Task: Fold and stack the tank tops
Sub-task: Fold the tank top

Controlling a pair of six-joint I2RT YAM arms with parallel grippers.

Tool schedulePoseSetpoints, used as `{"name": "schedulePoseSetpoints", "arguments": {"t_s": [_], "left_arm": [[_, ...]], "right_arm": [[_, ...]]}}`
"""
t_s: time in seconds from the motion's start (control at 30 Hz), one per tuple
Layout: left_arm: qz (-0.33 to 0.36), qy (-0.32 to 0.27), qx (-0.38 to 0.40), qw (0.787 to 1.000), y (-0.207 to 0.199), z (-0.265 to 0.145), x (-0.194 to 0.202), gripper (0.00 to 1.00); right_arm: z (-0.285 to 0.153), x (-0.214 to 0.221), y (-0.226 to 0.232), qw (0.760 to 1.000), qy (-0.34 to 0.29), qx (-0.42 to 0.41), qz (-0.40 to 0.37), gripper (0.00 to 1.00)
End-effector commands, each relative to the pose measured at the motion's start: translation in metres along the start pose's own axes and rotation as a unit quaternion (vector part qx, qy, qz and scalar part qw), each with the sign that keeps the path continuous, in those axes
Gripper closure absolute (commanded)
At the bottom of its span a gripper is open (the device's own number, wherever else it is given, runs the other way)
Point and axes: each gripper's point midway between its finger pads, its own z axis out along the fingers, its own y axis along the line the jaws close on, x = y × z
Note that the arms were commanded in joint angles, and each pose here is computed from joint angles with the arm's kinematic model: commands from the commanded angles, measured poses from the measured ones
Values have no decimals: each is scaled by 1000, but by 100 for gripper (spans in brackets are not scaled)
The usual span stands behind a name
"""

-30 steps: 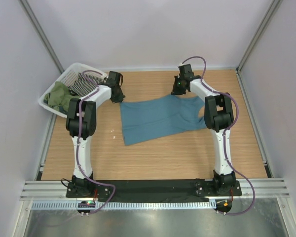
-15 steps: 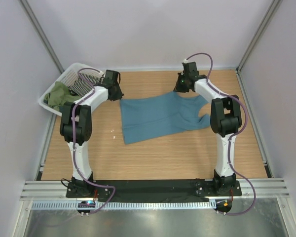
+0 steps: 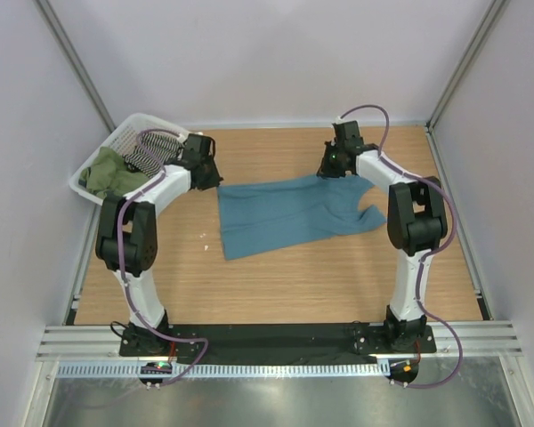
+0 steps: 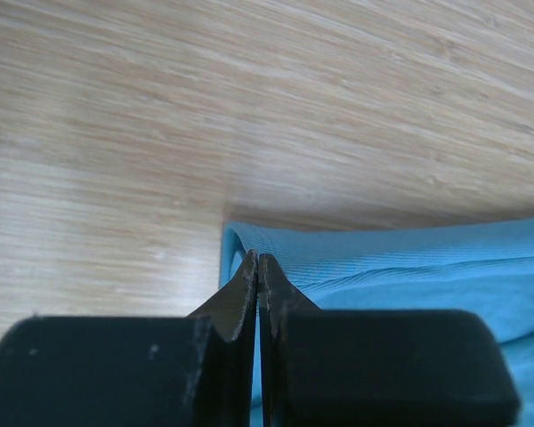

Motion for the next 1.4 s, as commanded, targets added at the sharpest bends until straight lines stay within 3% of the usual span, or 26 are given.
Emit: {"name": "schedulePoseSetpoints", "arguments": {"t_s": [0.0,0.63,1.37], "left_arm": [[14,-36,33,999,-19,-25,-14,100],[32,-12,40,999,-18,-51,33,100],[25,-18,49,998,-9,-79,55,100]], "right_arm": [[-27,-17,14,999,-41,-17,-4,99],[-54,13,14,999,-42,-15,4,99],[-86,38,-3,998,-55,5,8,99]]}}
